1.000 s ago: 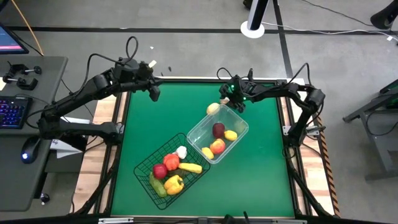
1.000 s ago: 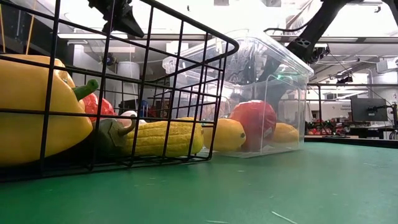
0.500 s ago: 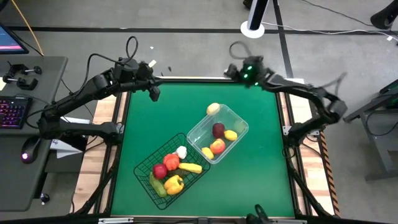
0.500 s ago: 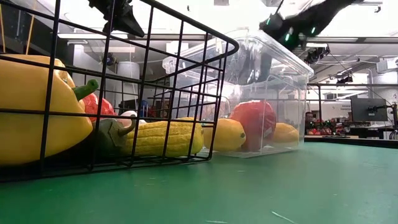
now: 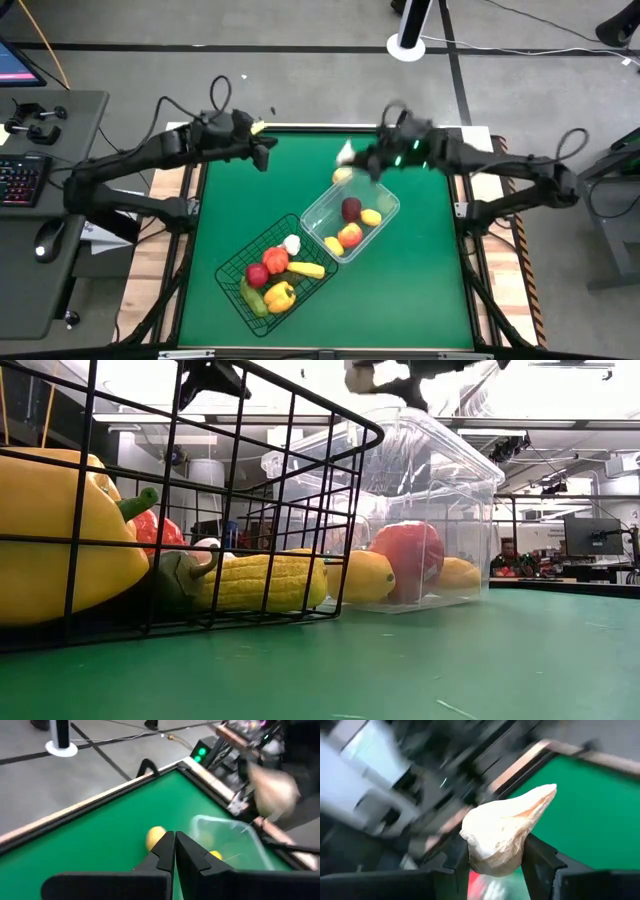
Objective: Sort produce into baskets
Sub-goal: Put the white garlic into the wire basket
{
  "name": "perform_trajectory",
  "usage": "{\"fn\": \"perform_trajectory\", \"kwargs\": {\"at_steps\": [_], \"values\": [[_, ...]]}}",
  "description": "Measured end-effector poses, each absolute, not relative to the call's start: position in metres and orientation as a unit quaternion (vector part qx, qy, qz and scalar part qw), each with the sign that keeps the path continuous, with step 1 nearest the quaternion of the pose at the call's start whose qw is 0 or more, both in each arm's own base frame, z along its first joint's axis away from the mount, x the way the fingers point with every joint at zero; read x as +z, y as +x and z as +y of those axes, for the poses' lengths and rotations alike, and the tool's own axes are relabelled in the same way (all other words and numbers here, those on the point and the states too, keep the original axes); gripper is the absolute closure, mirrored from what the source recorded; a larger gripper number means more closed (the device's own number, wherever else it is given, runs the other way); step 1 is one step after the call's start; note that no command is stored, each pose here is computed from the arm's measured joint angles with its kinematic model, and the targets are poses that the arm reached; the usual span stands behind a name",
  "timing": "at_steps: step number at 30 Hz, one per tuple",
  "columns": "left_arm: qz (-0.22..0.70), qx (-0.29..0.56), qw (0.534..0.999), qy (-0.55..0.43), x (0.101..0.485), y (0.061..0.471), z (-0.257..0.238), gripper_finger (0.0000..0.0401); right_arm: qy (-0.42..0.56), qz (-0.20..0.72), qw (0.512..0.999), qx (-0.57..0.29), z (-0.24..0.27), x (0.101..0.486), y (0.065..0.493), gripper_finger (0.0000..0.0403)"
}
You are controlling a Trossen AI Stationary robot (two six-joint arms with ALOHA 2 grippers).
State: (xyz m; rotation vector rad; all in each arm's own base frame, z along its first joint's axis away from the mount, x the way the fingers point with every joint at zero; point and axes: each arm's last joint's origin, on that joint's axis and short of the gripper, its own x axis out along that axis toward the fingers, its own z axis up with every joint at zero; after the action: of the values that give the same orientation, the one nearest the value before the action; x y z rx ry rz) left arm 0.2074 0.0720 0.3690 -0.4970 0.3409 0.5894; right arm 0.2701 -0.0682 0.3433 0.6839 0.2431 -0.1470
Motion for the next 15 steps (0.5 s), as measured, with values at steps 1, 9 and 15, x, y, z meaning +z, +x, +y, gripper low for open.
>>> {"fn": "perform_trajectory", "kwargs": {"at_steps": [1,9,15], "values": [[0.16,0.283,0.913,-0.247,0.369,0.212,0.068,0.0401,0.323,0.13,0.936,-0.052,-0.054,0.341,0.277,0.0278],[0.144,0.228,0.921,-0.281,0.36,0.249,0.036,0.0401,0.261,0.15,0.951,0.078,0.048,0.307,0.326,0.0276],[0.129,0.212,0.926,-0.285,0.357,0.264,0.03,0.0401,0.264,0.139,0.949,0.101,0.092,0.274,0.352,0.0254]]}}
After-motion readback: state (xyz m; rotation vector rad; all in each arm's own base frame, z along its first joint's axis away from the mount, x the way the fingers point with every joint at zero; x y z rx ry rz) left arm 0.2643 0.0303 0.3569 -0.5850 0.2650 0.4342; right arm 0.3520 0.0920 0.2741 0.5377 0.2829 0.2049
